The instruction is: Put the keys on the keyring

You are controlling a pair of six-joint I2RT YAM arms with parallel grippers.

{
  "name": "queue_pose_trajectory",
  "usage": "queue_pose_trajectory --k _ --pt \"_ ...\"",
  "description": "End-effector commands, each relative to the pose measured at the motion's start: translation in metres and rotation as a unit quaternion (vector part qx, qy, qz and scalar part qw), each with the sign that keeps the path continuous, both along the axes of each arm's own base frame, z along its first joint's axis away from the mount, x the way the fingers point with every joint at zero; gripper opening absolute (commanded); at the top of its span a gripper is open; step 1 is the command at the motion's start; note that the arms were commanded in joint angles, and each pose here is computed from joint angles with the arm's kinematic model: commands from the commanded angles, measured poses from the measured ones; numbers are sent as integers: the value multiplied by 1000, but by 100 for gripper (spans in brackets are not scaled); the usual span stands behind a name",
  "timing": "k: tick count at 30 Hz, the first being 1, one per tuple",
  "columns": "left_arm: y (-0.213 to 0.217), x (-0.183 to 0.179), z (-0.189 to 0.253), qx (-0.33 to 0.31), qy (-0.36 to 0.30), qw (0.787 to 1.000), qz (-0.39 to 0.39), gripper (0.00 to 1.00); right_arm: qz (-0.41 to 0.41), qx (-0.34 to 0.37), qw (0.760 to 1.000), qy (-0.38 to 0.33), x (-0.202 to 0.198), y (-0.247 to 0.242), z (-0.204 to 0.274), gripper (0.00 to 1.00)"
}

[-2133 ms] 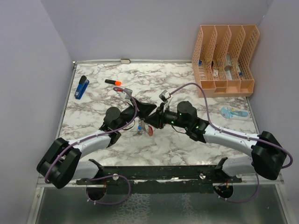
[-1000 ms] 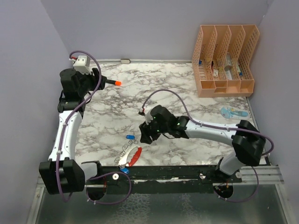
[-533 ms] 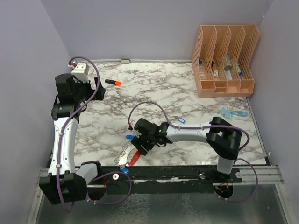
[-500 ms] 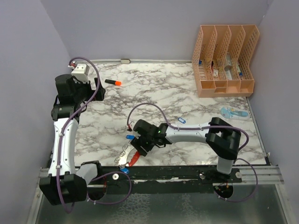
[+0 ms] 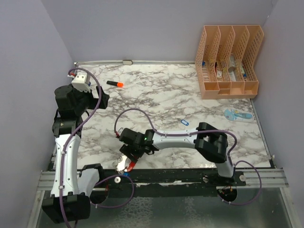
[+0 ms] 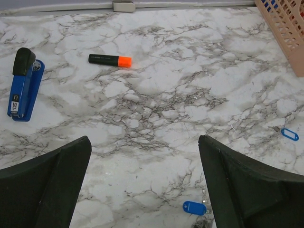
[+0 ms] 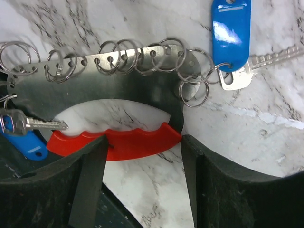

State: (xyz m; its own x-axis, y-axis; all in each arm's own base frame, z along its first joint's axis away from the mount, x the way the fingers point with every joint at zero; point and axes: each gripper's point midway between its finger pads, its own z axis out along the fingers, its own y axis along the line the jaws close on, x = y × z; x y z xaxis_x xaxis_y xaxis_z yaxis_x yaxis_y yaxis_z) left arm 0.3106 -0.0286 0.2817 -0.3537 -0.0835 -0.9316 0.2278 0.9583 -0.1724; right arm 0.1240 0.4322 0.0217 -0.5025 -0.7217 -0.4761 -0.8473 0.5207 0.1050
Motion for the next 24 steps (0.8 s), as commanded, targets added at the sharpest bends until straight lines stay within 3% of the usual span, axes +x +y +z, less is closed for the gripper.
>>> queue_pose_trajectory --k 1,5,11,21,24 --pt "-9 -2 17 -23 -47 999 -13 99 -26 -86 996 -4 -4 -15 -37 64" --pt "-10 -6 9 -26 -55 998 -13 99 -42 -165 985 -40 15 -34 -63 70" --pt "-8 -11 -8 -13 -49 999 -14 99 -88 -206 974 -41 63 -76 -85 72" --pt "-10 -9 -23 -23 -52 998 -15 99 -198 -235 948 -81 183 -172 -69 72" --pt "-12 -7 -22 -27 -52 998 -19 99 -222 -223 942 -113 219 -181 -46 71"
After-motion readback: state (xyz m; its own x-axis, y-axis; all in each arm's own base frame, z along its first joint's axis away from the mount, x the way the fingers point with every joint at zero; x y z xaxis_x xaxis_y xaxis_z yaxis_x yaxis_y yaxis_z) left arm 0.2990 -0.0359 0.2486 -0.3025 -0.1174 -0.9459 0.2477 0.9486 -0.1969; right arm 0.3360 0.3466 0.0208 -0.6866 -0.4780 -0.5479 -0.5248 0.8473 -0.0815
